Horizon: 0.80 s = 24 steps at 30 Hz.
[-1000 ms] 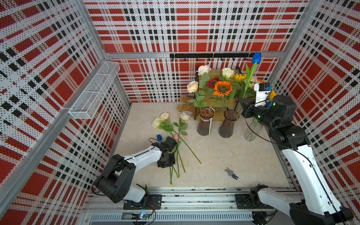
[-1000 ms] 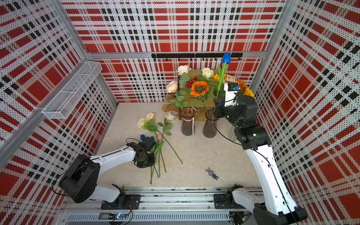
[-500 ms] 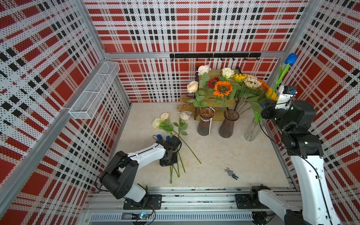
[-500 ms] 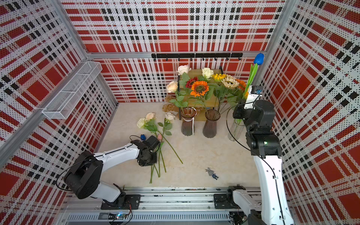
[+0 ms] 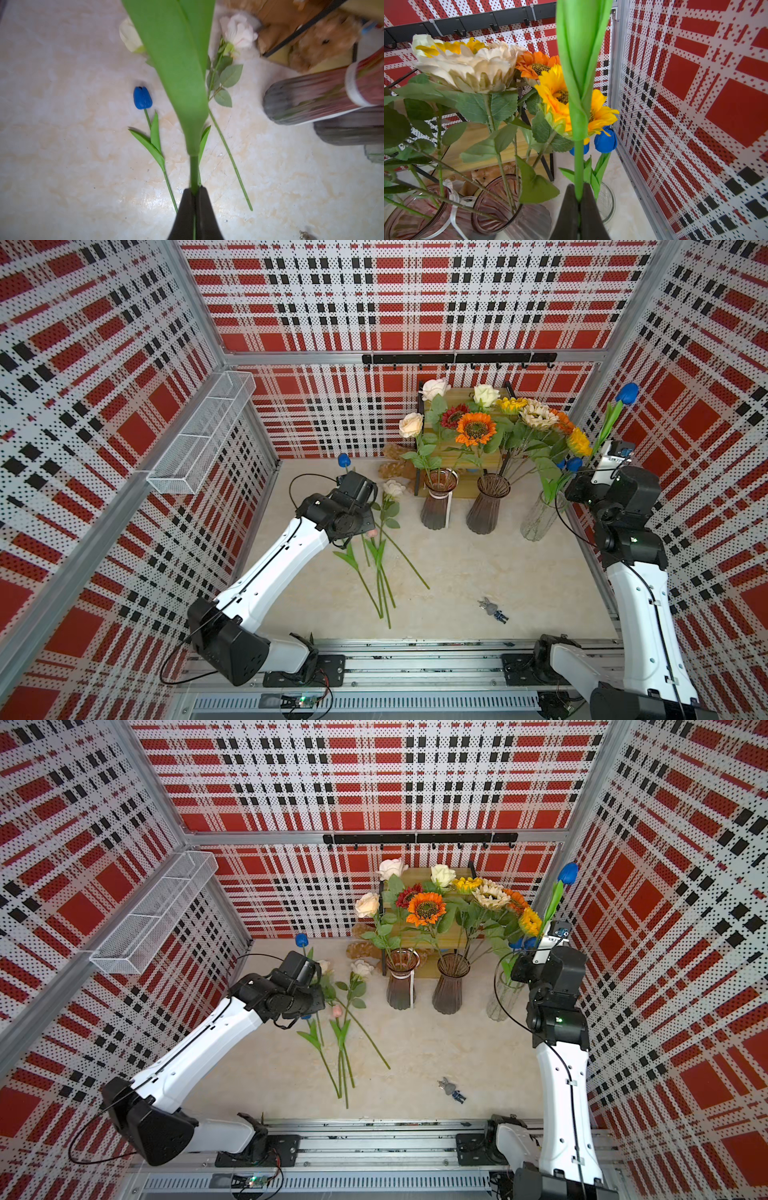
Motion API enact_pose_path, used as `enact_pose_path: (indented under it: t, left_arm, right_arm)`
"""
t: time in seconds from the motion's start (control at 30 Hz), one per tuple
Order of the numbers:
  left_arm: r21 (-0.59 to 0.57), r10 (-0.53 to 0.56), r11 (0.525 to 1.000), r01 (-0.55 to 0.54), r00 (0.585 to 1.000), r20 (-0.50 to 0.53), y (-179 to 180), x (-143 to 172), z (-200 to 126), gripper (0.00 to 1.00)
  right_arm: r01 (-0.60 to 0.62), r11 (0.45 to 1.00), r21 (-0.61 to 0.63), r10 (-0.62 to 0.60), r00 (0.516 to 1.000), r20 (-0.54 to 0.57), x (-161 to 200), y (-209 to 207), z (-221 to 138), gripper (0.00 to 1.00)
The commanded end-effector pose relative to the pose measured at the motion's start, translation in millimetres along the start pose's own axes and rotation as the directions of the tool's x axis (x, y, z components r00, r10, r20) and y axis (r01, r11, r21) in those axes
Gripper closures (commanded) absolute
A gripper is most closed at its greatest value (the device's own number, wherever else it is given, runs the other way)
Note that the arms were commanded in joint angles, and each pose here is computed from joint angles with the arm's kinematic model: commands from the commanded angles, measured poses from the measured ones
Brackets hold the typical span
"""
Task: Arrange the flowers in different vases according to their variety
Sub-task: Pick up the flower at the center of the board, then insert the flower into the vase.
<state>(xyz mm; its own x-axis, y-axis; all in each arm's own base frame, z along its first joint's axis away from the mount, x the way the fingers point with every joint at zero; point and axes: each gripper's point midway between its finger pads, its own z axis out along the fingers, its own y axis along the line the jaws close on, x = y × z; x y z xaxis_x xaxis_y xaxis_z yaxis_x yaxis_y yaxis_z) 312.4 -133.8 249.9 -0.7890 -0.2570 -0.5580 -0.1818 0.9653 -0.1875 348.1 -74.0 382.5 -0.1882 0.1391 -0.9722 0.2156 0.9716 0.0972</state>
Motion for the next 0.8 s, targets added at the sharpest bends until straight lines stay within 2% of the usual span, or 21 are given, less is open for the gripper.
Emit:
enact_pose_path:
  t: [0.0,0.13,0.3,0.6,0.77]
  left_arm:
    - [-0.03,-0.026,0.999,0.032,0.982,0.187,15.2,-34.9,-53.8,1.0]
    - [0.024,-0.077,0.997,0.073,0.947,0.31,14.8,-55.4,-92.1,1.0]
    - [0.079,-0.107,0.993,0.083,0.921,0.374,14.9,-62.7,-113.4,1.0]
    - [0.081,-0.109,0.993,0.086,0.924,0.366,15.8,-54.6,-108.1,1.0]
    - [0.078,-0.1,0.994,0.077,0.928,0.358,13.8,-52.3,-104.4,1.0]
  right_arm:
    - [-0.024,1.0,0.018,0.021,0.993,0.115,-12.9,-13.1,8.1,1.0]
    - [-0.034,0.998,0.048,0.027,0.989,0.148,-1.2,-29.3,21.1,1.0]
    - [-0.05,0.999,0.008,0.048,0.983,0.177,6.8,-37.6,39.8,1.0]
    - [-0.115,0.991,-0.07,0.126,0.974,0.187,1.1,-35.4,66.6,1.0]
    - [-0.145,0.986,-0.082,0.157,0.972,0.177,9.6,-37.3,78.9,1.0]
